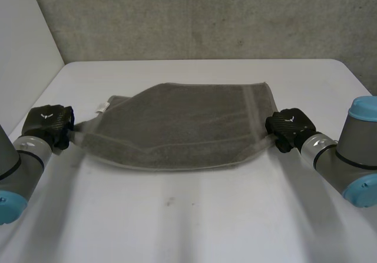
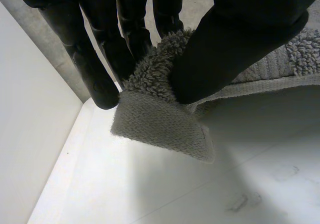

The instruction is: Fold the towel.

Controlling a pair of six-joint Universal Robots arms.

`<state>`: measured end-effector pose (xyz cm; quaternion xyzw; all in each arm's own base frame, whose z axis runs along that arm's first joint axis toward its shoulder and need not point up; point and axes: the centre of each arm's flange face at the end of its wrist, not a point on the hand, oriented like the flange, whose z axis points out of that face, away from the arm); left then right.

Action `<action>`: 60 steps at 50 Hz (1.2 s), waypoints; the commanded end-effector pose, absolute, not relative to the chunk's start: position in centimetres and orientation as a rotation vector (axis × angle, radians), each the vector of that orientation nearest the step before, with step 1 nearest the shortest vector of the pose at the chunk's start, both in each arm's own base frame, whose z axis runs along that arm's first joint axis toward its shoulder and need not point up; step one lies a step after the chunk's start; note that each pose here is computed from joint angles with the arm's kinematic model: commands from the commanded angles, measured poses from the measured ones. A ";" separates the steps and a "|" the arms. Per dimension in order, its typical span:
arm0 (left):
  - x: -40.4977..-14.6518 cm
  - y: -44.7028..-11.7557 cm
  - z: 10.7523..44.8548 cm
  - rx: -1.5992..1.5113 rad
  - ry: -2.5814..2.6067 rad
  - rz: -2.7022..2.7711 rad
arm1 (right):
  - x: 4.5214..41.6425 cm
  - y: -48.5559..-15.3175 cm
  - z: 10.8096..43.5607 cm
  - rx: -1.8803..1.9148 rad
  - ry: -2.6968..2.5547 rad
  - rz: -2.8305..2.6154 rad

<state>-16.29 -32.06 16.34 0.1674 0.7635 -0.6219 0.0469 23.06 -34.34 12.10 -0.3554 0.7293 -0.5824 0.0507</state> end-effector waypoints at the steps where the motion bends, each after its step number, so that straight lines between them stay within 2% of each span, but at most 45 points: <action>1: -16.4 -31.9 16.5 0.515 2.329 -1.898 | 22.7 -34.0 13.6 -1.083 2.239 -1.770; 5: -16.9 -31.2 16.4 0.541 2.348 -1.882 | 22.3 -33.2 15.3 -1.086 2.279 -1.717; 14: -18.4 -26.2 16.3 0.680 2.558 -1.644 | 19.4 -30.6 20.2 -1.191 2.420 -1.581; 18: -18.6 -23.3 16.1 0.734 2.626 -1.535 | 17.8 -29.9 20.7 -1.241 2.480 -1.529; 26: -18.7 -19.0 16.5 0.802 2.665 -1.467 | 15.6 -26.4 21.0 -1.366 2.562 -1.331; 34: -18.1 -17.1 18.8 0.793 2.648 -1.501 | 12.7 -25.0 22.0 -1.447 2.650 -1.311; 43: -18.6 -18.0 19.1 0.817 2.623 -1.544 | 12.1 -25.5 22.7 -1.467 2.641 -1.372; 48: -19.3 -20.9 18.1 0.833 2.606 -1.549 | 12.2 -28.0 21.6 -1.402 2.589 -1.465; 50: -19.9 -23.2 17.6 0.830 2.597 -1.560 | 12.3 -29.1 21.1 -1.344 2.585 -1.483; 51: -19.9 -23.2 17.6 0.830 2.597 -1.560 | 12.6 -30.0 20.6 -1.294 2.579 -1.498; 53: -20.5 -25.6 17.1 0.827 2.593 -1.562 | 13.1 -30.8 20.4 -1.262 2.562 -1.520; 55: -20.8 -26.9 16.8 0.816 2.593 -1.572 | 14.7 -32.2 19.7 -1.244 2.516 -1.540; 60: -21.6 -30.1 15.8 0.810 2.586 -1.592 | 15.7 -34.7 18.3 -1.151 2.512 -1.581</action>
